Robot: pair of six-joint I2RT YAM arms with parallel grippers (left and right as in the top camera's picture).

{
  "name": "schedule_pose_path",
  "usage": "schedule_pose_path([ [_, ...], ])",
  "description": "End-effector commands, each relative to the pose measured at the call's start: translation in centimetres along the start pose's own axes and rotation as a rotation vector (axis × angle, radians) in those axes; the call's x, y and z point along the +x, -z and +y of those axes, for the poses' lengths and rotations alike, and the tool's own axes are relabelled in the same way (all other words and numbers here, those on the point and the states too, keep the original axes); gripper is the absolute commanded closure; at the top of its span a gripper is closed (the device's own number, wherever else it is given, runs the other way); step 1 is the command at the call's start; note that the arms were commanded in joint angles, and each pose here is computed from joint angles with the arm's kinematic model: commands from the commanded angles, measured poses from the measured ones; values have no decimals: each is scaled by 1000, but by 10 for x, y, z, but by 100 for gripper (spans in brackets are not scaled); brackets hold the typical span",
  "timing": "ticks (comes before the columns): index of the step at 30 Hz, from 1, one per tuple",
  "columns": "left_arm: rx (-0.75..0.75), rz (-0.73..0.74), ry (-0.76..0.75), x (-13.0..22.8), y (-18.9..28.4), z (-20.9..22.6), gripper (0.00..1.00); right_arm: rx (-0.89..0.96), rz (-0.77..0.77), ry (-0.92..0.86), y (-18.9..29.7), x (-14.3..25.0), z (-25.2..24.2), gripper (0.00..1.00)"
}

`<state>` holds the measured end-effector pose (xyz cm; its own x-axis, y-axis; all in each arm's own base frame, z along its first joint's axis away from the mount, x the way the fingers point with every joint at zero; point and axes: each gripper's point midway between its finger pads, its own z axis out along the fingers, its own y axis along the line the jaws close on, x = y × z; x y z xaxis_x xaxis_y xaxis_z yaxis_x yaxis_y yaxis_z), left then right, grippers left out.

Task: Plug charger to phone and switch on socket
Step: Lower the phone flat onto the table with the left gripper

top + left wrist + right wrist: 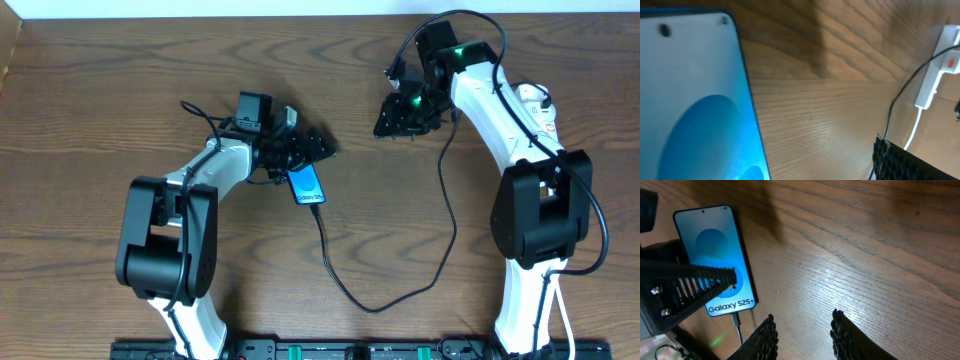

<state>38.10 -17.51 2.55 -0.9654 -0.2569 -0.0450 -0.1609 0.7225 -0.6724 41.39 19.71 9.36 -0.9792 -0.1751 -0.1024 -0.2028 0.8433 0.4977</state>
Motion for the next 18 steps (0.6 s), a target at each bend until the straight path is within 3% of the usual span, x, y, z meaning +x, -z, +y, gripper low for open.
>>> schedule_pose_path([
  [1,-212,-14,54,8,-11,58,5,10,-14,23,4,-3,2,65],
  [11,-219,-7,60,8,-2,52,5,14,-13,23,4,-3,1,64],
  [18,-283,-105,44,-7,28,49,5,21,-11,21,4,-2,0,64],
])
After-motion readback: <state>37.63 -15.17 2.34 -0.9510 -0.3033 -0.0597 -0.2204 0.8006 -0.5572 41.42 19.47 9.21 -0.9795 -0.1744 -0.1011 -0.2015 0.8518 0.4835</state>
